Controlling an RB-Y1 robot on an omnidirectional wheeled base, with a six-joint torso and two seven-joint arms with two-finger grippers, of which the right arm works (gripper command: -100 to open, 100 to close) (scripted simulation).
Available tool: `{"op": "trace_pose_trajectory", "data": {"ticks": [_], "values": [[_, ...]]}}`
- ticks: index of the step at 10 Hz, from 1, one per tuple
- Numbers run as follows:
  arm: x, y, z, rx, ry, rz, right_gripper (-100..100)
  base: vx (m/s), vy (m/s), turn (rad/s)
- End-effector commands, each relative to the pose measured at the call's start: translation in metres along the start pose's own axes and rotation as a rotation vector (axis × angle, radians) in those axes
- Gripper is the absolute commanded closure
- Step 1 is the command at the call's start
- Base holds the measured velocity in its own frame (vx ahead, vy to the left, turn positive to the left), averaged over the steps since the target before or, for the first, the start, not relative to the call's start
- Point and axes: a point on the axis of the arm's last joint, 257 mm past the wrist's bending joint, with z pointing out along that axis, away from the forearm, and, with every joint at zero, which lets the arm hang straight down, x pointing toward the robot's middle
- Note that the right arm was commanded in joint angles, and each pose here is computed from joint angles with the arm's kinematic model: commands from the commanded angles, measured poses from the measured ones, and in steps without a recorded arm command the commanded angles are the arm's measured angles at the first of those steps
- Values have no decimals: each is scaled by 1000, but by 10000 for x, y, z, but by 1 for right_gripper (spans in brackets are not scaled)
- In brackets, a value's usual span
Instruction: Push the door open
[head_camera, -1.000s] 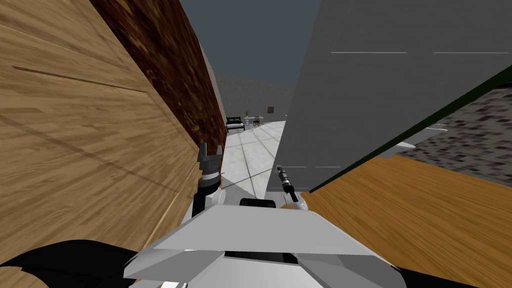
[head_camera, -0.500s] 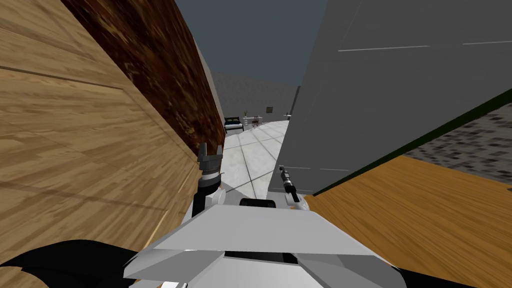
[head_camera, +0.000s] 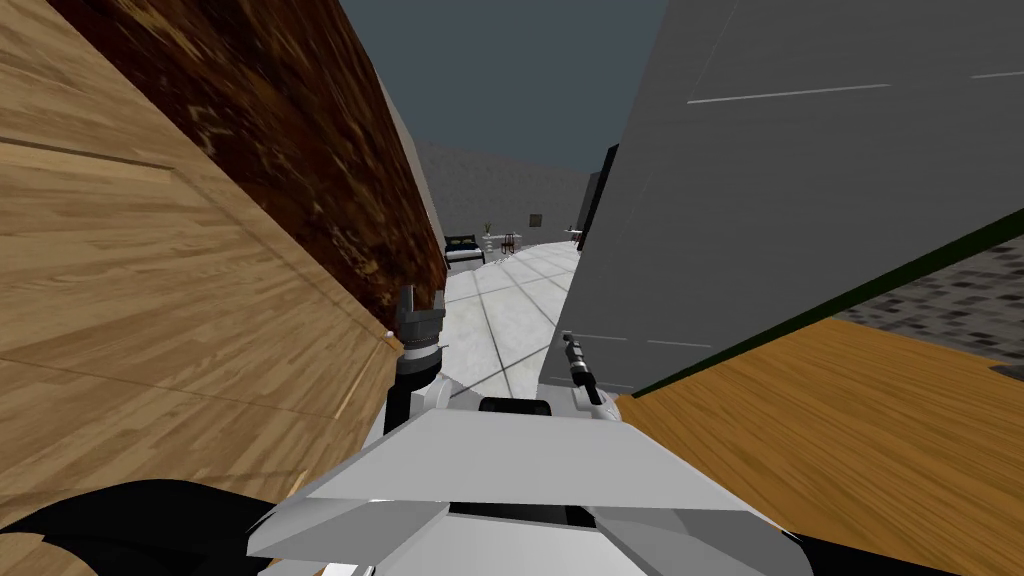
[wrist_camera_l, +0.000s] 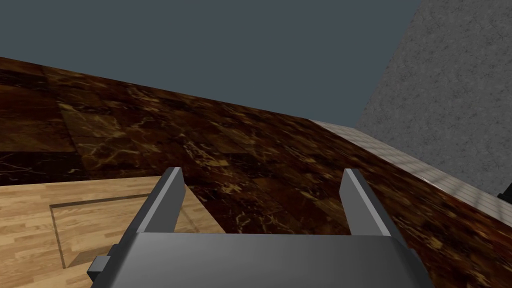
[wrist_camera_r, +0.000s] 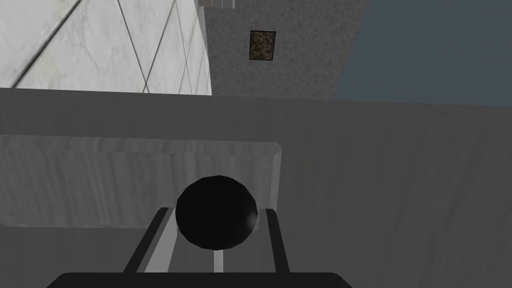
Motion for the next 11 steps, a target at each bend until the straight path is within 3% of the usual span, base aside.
{"op": "trace_pose_trajectory", "data": {"ticks": [1, 11], "values": [[0, 0, 0, 0, 0, 0, 100, 68, 28, -26], [-568, 29, -67, -7, -147, 1, 100, 193, 60, -50]]}}
